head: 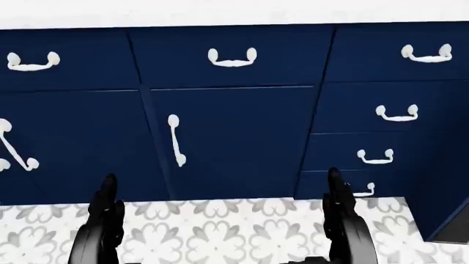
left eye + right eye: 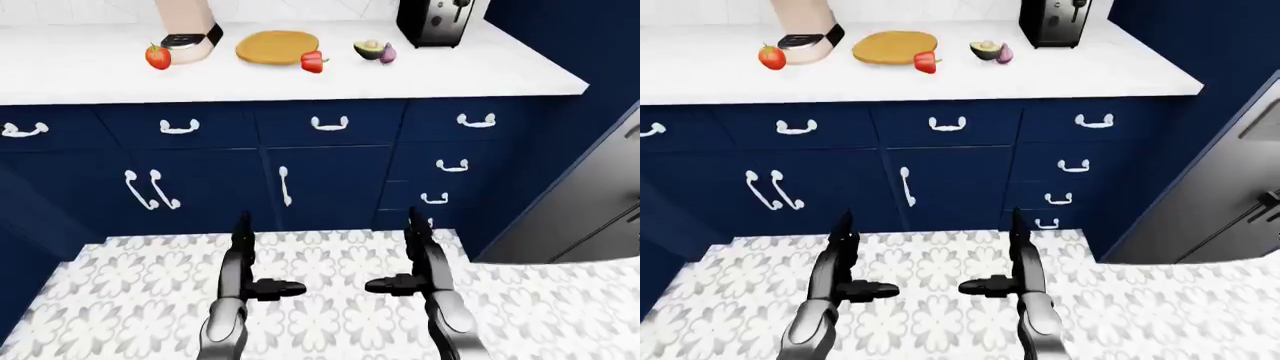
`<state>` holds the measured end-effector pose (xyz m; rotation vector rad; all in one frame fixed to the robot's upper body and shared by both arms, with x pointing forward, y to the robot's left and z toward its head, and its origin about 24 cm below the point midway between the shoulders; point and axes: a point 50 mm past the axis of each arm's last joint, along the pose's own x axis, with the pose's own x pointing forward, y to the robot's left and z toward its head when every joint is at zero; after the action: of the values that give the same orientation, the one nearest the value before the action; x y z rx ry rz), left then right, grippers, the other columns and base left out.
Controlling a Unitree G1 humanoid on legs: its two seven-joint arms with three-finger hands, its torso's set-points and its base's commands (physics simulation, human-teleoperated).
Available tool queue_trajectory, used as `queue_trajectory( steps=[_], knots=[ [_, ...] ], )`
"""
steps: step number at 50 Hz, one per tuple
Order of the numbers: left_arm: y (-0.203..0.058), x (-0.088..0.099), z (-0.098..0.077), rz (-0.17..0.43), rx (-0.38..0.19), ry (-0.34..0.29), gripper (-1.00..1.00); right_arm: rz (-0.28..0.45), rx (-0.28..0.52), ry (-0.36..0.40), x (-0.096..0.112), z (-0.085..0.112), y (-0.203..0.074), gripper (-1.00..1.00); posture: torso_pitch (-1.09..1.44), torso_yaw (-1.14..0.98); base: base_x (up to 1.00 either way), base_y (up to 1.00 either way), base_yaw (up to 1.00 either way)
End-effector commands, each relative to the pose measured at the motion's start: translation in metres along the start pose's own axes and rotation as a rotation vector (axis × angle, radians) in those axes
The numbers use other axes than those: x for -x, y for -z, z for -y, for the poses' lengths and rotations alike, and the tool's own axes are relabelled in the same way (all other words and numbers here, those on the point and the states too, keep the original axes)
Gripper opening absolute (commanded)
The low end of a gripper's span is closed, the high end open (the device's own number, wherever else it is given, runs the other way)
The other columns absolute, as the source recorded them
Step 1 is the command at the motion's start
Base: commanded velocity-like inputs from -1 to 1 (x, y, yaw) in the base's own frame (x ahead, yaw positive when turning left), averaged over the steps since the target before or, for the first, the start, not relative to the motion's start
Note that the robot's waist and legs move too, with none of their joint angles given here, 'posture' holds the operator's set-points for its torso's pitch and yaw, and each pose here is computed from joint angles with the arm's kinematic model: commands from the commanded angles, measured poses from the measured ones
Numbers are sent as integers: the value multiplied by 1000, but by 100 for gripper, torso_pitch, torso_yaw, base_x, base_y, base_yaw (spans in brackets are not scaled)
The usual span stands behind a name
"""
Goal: Place the avocado, onion, tomato and bell pepper on the cutting board.
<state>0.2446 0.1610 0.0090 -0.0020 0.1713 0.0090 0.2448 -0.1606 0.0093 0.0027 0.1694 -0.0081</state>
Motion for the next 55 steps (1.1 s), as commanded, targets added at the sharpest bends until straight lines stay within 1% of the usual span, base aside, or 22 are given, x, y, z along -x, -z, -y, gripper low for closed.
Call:
queue_trajectory(
  steps=[1,2,3,7,9,10,11,12,14,18,19,20,21,22,23,24,27,33,39,48,55],
  knots=[
    [-47,-2,2,187,8,14,100,214,13,-24,-3,-3,-54,100,0,0,0,0,0],
    [-49,-2,3,190,13,17,100,224,0,-31,-3,-3,-59,100,0,0,0,0,0],
    [-52,-4,4,189,17,17,100,246,18,-37,-1,-3,-65,100,0,0,0,0,0],
    [-71,-8,4,216,-10,23,100,294,17,-29,3,-2,-87,100,0,0,0,0,0],
    [-83,-9,3,232,-21,22,100,315,14,-39,5,-3,-101,100,0,0,0,0,0],
    [-91,-9,3,243,-26,26,100,333,33,-47,6,-4,-108,100,0,0,0,0,0],
    [-102,-10,2,255,-43,23,100,353,45,-41,6,-3,-118,100,0,0,0,0,0],
    [-110,-10,3,269,-49,26,100,364,58,-43,6,-4,-126,100,0,0,0,0,0],
    [-129,-12,2,301,-74,31,100,404,66,-38,6,-3,-146,100,0,0,0,0,0],
    [-164,-11,0,368,-88,22,100,467,87,-50,8,-8,-176,100,0,0,14,0,0],
    [-172,-8,1,386,-114,12,100,488,91,-53,10,-9,-185,100,0,0,33,0,0],
    [-177,-6,3,392,-109,18,100,497,87,-54,12,-10,-191,100,0,0,33,0,0],
    [-186,-2,4,410,-118,16,100,515,95,-55,15,-10,-199,100,0,0,35,0,0],
    [-190,0,4,423,-116,18,100,523,82,-56,17,-11,-203,100,0,0,35,0,0],
    [-195,1,6,437,-114,13,100,537,90,-59,20,-12,-209,100,0,0,35,0,0],
    [-192,-1,7,430,-131,6,100,546,87,-59,22,-13,-212,100,0,0,36,0,0],
    [-197,2,7,443,-125,4,100,550,78,-52,28,-11,-209,100,0,0,35,0,0],
    [-202,6,1,453,-149,-26,100,557,66,-54,29,-12,-210,100,0,0,35,0,0],
    [-200,6,-2,449,-153,-38,100,554,75,-52,29,-12,-207,100,0,0,35,0,0],
    [-201,7,-3,452,-159,-41,100,556,83,-51,30,-11,-207,100,0,0,35,0,0],
    [-203,8,0,459,-159,-34,100,567,90,-38,32,-9,-210,100,0,0,35,0,0]
  ],
)
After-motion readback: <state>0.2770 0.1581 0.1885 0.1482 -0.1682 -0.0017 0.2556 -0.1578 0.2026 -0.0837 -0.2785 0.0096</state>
